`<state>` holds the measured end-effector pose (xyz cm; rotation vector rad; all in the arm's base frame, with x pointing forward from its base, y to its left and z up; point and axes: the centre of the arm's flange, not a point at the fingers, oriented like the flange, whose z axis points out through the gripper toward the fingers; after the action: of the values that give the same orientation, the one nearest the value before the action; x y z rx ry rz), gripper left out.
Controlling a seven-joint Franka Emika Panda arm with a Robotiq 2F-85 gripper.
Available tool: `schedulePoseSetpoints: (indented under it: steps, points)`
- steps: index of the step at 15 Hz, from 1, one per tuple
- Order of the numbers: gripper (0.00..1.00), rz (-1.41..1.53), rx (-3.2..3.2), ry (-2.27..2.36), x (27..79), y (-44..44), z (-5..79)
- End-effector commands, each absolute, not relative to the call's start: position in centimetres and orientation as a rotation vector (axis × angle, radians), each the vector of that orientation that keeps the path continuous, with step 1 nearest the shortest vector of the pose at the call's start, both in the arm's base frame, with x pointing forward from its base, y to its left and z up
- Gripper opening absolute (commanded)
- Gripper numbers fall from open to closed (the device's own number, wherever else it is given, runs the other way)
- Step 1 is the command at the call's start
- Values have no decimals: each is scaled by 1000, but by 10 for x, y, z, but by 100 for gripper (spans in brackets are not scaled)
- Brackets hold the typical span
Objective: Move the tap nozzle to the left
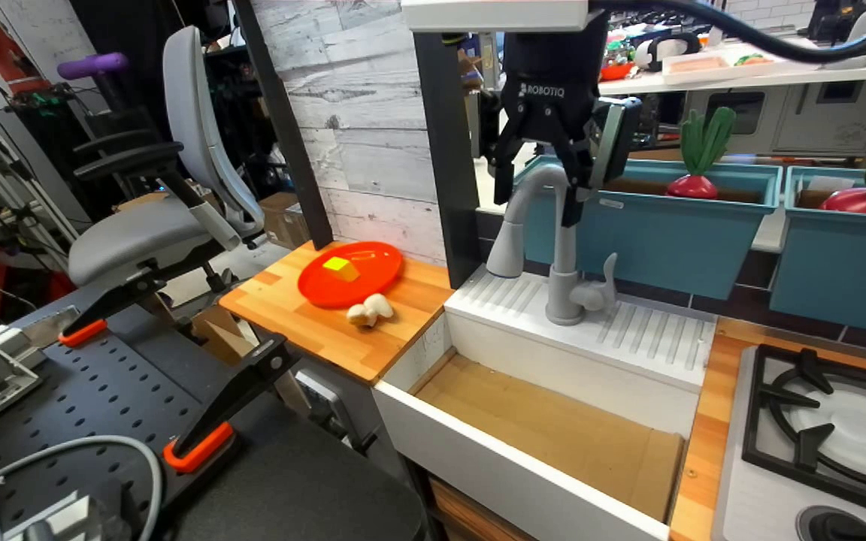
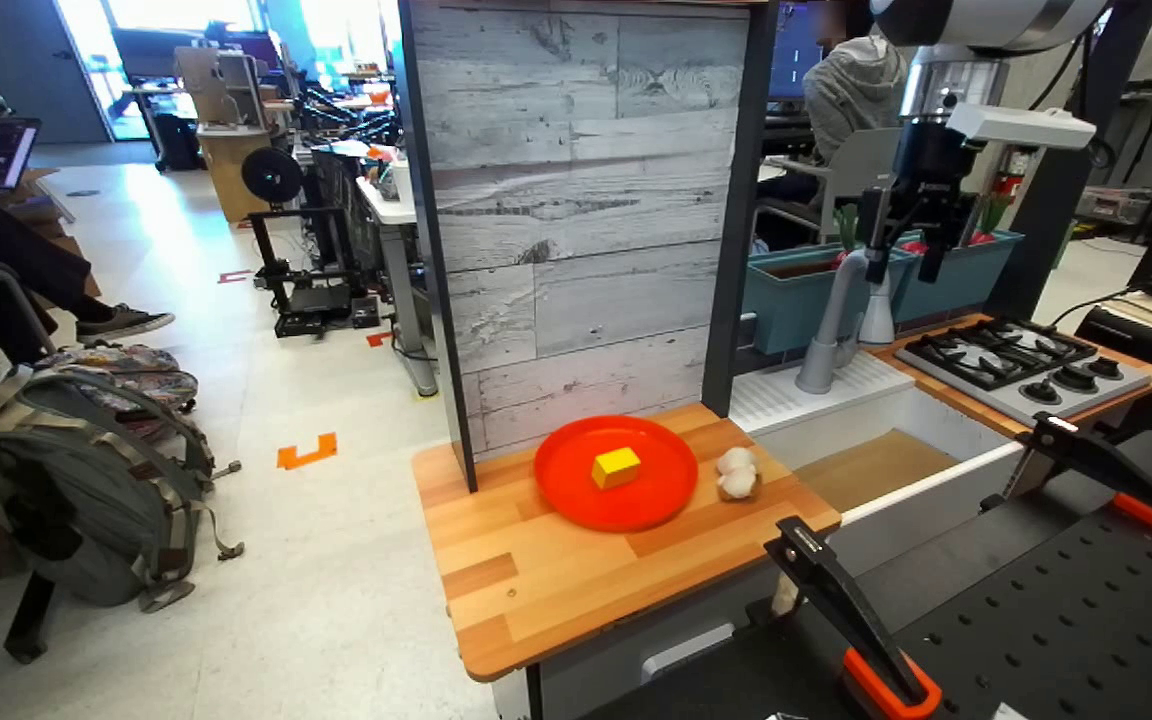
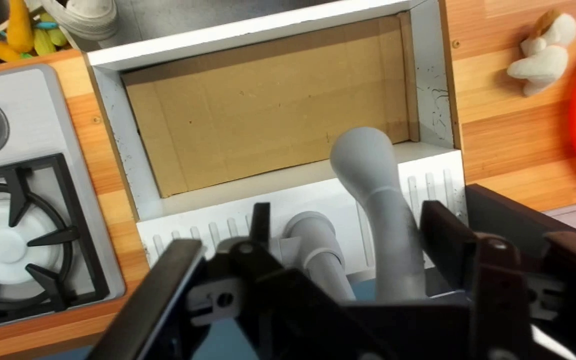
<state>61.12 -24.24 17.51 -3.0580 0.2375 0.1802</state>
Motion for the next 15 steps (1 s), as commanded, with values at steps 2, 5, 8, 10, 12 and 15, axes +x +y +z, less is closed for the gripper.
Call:
schedulePoseSetpoints:
  steps: [2,5,8,10,12,15]
  points:
    - [100,226,-3085,242,599,-236,189]
    - [100,215,-3082,233,605,-233,184]
    - [100,212,-3072,213,610,-228,182]
    - [100,220,-3064,207,616,-224,180]
    - [100,224,-3066,193,618,-220,178]
    - [66,226,-3067,188,619,-217,178]
